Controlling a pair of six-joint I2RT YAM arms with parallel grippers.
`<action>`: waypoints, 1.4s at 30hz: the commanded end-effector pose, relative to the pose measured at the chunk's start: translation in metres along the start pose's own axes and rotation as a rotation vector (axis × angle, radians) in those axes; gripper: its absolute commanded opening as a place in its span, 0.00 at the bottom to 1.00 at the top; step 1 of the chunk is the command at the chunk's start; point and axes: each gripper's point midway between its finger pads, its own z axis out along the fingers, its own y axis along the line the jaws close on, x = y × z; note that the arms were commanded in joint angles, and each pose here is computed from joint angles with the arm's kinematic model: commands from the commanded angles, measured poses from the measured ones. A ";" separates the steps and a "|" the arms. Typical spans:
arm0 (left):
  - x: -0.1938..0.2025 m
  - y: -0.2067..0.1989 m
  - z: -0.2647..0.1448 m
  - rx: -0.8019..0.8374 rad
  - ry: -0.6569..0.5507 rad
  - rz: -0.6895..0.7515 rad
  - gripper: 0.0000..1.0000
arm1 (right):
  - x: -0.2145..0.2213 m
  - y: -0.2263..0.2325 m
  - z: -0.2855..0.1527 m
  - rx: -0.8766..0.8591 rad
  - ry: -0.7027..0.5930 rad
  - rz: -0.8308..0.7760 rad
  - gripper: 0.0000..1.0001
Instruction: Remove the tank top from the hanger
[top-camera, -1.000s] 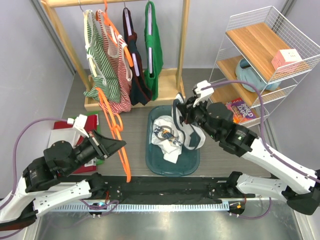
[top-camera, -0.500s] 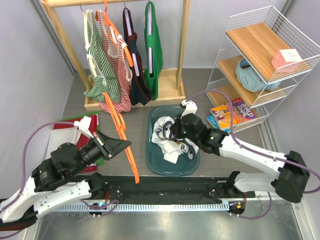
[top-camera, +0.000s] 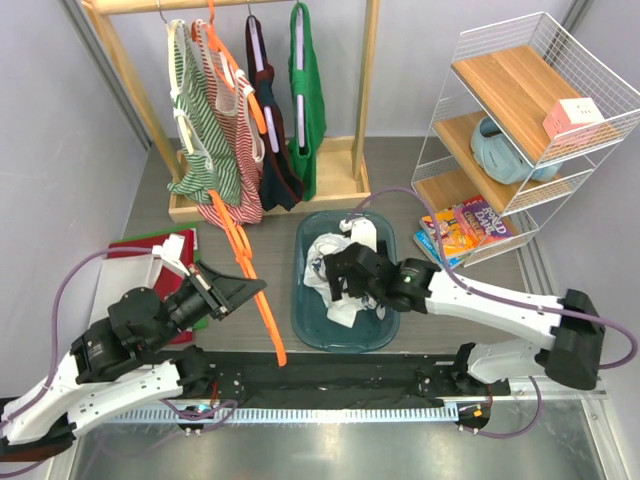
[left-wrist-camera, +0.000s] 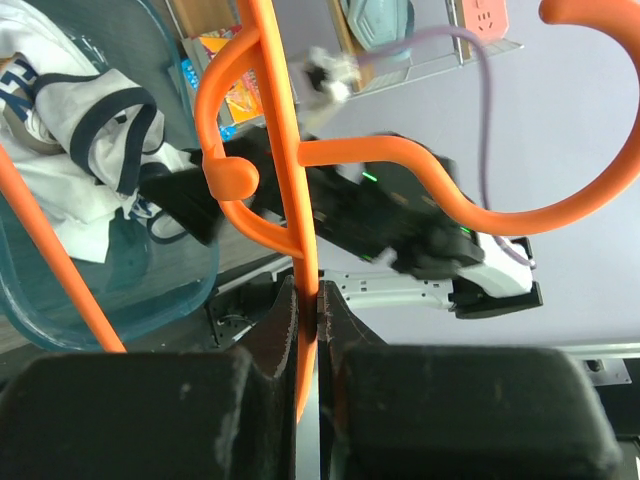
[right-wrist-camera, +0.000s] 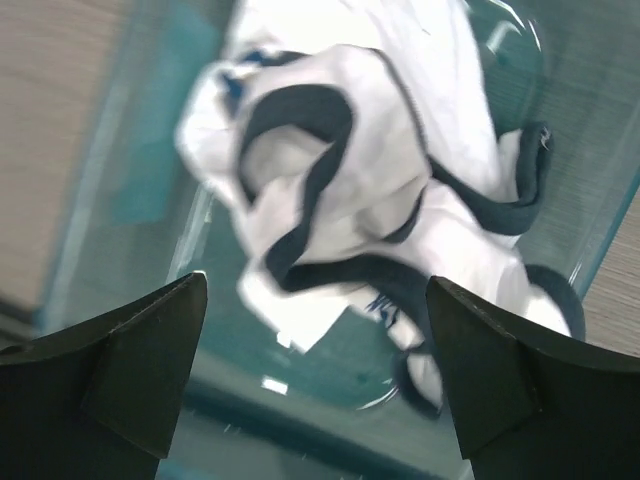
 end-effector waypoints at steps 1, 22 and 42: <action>-0.008 -0.001 0.004 -0.004 -0.044 0.016 0.00 | -0.033 0.021 -0.063 -0.087 -0.118 -0.039 0.97; 0.008 -0.014 0.019 0.085 0.007 -0.070 0.00 | -0.044 0.198 -0.230 -1.285 -0.168 0.020 0.61; 0.012 -0.001 0.014 0.056 0.021 -0.049 0.77 | -0.019 0.177 -0.209 -1.225 -0.106 0.157 0.01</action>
